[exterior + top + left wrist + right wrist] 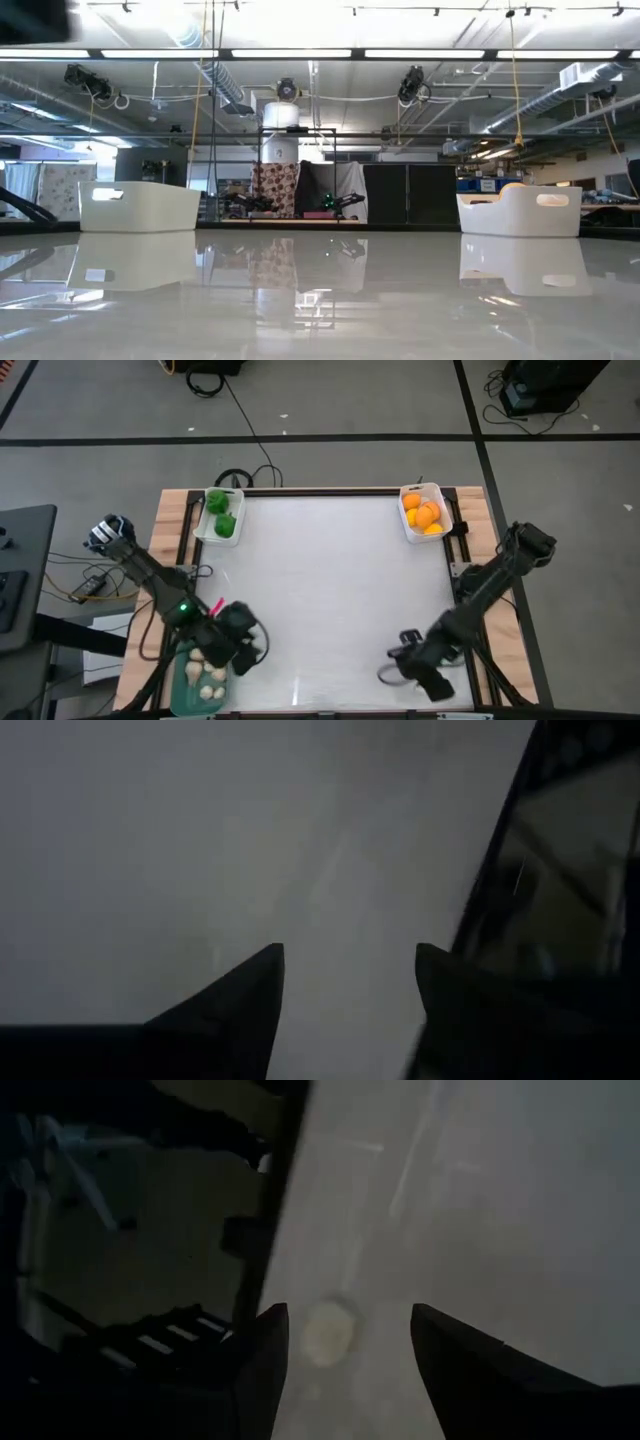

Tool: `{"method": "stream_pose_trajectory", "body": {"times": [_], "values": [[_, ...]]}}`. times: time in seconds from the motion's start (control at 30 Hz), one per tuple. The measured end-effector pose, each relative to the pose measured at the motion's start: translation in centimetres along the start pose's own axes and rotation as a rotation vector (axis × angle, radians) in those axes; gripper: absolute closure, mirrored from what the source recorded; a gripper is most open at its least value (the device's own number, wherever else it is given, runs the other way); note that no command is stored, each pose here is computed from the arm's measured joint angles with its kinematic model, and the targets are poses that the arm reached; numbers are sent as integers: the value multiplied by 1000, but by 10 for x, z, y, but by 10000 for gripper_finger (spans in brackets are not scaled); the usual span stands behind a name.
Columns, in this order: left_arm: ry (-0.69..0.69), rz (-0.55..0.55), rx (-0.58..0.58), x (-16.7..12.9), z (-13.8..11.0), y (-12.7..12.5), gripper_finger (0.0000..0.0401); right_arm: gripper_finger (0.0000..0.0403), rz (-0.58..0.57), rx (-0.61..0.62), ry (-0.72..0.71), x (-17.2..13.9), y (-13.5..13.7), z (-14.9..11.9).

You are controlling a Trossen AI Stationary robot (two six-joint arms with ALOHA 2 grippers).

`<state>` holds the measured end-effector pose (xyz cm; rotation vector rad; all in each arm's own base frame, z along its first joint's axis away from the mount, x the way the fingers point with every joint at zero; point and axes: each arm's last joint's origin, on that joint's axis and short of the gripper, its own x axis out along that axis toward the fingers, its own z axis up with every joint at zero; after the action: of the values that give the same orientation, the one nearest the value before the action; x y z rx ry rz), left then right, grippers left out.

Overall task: Sort produce into baskets
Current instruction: Put the white garlic into the green bin

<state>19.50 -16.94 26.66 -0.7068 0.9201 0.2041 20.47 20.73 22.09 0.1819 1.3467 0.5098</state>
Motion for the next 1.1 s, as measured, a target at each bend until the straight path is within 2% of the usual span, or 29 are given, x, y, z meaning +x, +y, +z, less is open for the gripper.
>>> {"method": "stream_pose_trajectory", "body": {"times": [0.1, 0.2, 0.4, 0.63, 0.73, 1.0, 1.1], "values": [[-161, -16, 59, 3, 20, -3, 169, 182, -21, -77, -4, 10, 17, -10], [-263, -27, 79, 6, 39, -3, 169, 182, -57, -121, 56, 28, 25, -21], [-363, -58, 104, 9, 66, -3, 169, 182, -91, -151, 116, 59, 30, -28], [-416, -67, 121, 10, 80, -2, 169, 193, -143, -138, 169, 85, 23, -29], [-419, -67, 117, 10, 81, -1, 169, 216, -151, -133, 171, 86, 23, -29], [-428, -81, 111, 10, 82, -3, 169, 331, -226, -101, 100, 66, 10, -18], [-443, -104, 101, 9, 83, -5, 169, 346, -243, -95, 69, 58, 1, -10]]}}
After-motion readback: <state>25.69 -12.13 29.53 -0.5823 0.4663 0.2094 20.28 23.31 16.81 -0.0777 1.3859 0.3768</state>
